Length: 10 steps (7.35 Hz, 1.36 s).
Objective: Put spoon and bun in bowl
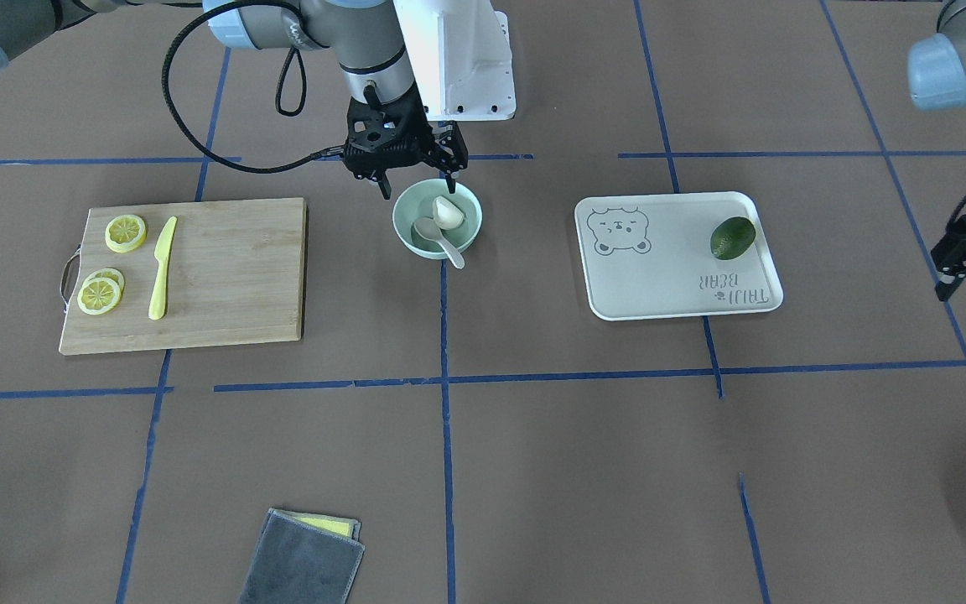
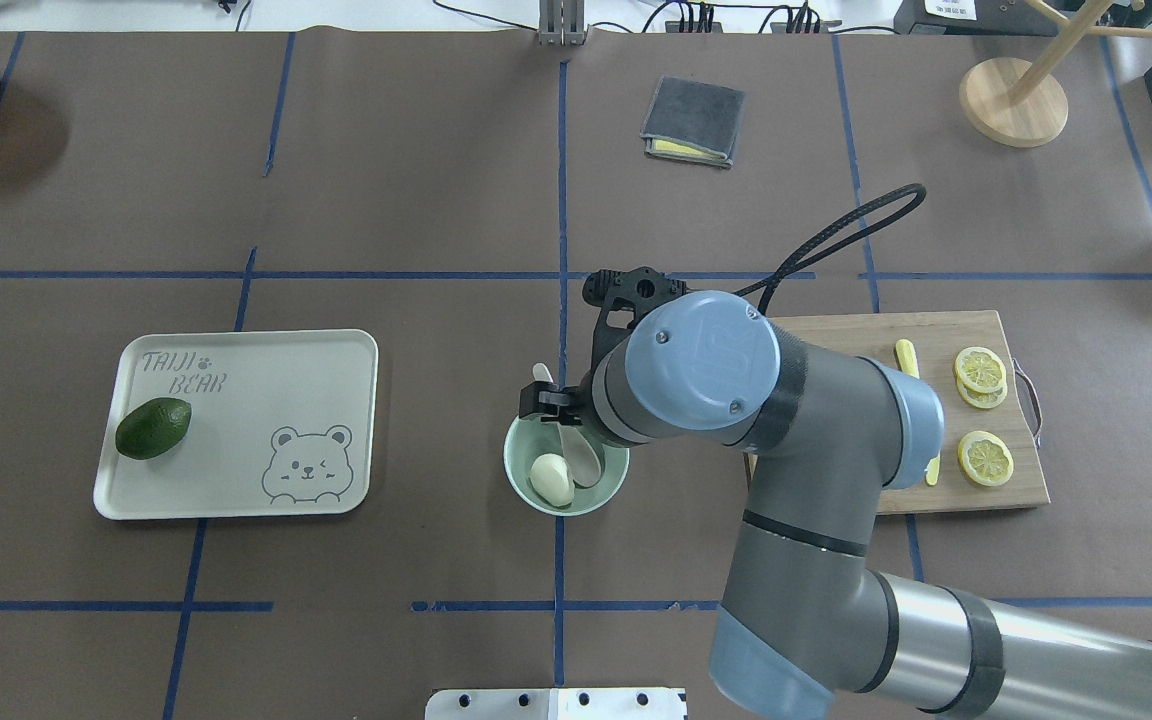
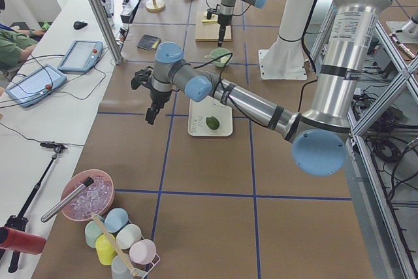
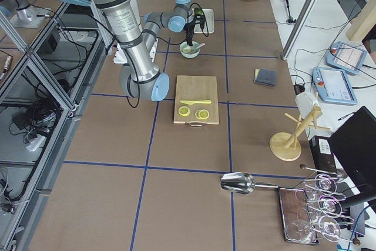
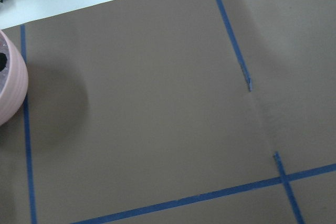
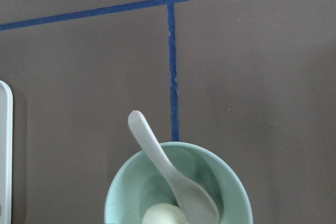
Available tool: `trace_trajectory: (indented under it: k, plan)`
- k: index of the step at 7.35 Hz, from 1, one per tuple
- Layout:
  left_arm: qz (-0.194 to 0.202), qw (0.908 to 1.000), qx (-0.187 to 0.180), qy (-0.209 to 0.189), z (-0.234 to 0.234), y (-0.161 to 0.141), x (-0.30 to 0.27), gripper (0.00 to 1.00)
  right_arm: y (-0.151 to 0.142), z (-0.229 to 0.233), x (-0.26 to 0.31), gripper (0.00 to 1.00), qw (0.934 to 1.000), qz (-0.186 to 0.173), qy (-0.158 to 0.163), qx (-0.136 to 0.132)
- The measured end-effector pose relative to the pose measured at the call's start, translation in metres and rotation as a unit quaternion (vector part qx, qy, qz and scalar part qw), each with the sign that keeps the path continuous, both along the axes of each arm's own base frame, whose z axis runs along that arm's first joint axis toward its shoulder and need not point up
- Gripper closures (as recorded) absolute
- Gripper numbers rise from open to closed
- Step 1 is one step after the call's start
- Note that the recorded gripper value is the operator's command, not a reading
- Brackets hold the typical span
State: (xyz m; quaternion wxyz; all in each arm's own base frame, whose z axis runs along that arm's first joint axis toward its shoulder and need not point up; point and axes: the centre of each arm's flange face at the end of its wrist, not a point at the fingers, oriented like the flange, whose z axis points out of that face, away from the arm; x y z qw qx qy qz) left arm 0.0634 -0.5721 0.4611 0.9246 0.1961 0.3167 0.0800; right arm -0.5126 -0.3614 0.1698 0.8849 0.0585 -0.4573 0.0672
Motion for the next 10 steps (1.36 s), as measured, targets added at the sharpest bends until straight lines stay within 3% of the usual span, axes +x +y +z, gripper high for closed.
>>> trace_trajectory:
  k: [2, 5, 7, 10]
  plan:
    - [0.021, 0.9994, -0.022, -0.013, 0.053, -0.002, -0.054, 0.00, -0.034, 0.018, 0.066, 0.00, 0.9992, -0.017, 0.035, 0.011]
    - [0.020, 0.9975, -0.067, 0.014, 0.115, 0.035, -0.116, 0.00, -0.099, 0.069, 0.171, 0.00, 0.9960, -0.046, 0.070, 0.032]
    - [0.017, 0.9952, -0.092, 0.029, 0.131, 0.043, -0.124, 0.00, -0.134, 0.126, 0.255, 0.00, 0.9924, -0.073, 0.089, 0.045]
    - [0.019, 0.9934, -0.107, 0.036, 0.146, 0.060, -0.124, 0.00, -0.162, 0.239, 0.386, 0.00, 0.9857, -0.116, 0.110, 0.053]
